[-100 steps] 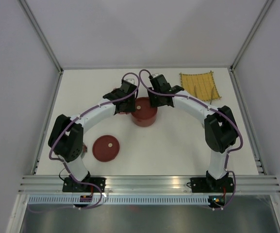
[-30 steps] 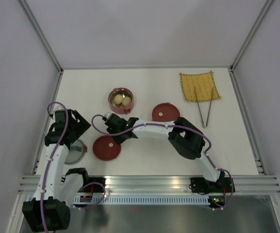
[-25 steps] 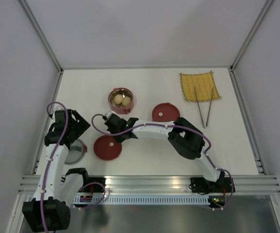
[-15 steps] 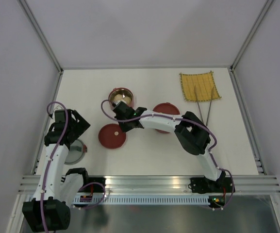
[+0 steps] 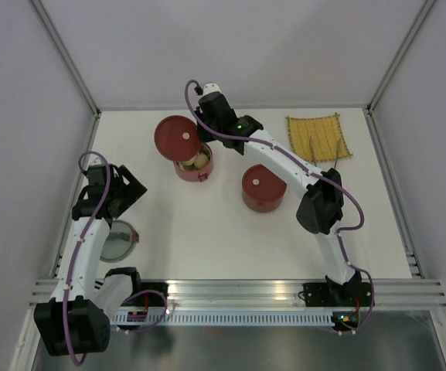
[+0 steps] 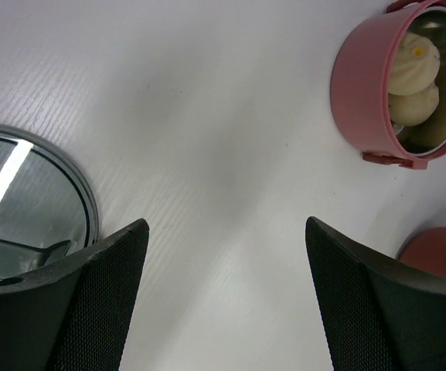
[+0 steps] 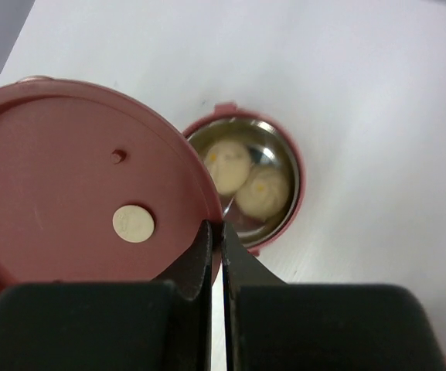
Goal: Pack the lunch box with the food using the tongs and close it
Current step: Pick up the box lid from the center of the board, then close the box lid on the packing box.
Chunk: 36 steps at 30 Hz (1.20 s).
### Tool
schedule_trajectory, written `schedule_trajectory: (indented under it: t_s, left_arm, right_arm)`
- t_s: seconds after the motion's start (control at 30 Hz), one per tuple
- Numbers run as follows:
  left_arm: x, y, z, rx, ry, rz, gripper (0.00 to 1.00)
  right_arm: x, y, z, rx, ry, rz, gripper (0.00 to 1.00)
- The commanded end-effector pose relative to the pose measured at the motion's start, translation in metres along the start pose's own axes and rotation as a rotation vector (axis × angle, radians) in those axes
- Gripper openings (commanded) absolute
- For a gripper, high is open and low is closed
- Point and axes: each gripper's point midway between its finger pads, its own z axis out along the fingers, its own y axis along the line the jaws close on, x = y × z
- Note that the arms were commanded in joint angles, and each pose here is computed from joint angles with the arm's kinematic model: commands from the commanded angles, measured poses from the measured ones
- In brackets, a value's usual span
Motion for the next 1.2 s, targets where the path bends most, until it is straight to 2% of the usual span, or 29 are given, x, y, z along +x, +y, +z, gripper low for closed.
schedule_trajectory:
  t_s: [0.0, 0.07, 0.23, 0.47, 0.67, 0.9, 1.17]
  left_arm:
    - [-0.031, -0.023, -0.006, 0.075, -0.083, 0.026, 0.87]
    - [-0.035, -0.026, -0.006, 0.082, -0.094, 0.032, 0.87]
    - [-0.04, -0.029, -0.003, 0.087, -0.103, 0.038, 0.87]
    - [-0.04, -0.04, 0.006, 0.12, -0.069, 0.042, 0.87]
    - [-0.046, -0.052, 0.012, 0.156, -0.051, 0.054, 0.86]
    - [-0.049, -0.063, 0.019, 0.188, -0.03, 0.051, 0.85]
    - [-0.049, -0.067, 0.025, 0.201, -0.021, 0.059, 0.84]
  right_arm:
    - [0.005, -0.045, 0.028, 0.142, 0.041, -0.046, 0.0]
    - [0.004, -0.053, 0.034, 0.161, 0.041, -0.049, 0.0]
    - [0.034, -0.061, 0.056, 0.164, 0.114, -0.049, 0.01]
    - [0.06, -0.062, 0.079, 0.152, 0.162, -0.046, 0.0]
    - [0.06, -0.066, 0.085, 0.172, 0.152, -0.036, 0.01]
    - [0.039, -0.068, 0.085, 0.164, 0.1, 0.013, 0.0]
    - [0.055, -0.072, 0.097, 0.181, 0.125, 0.025, 0.0]
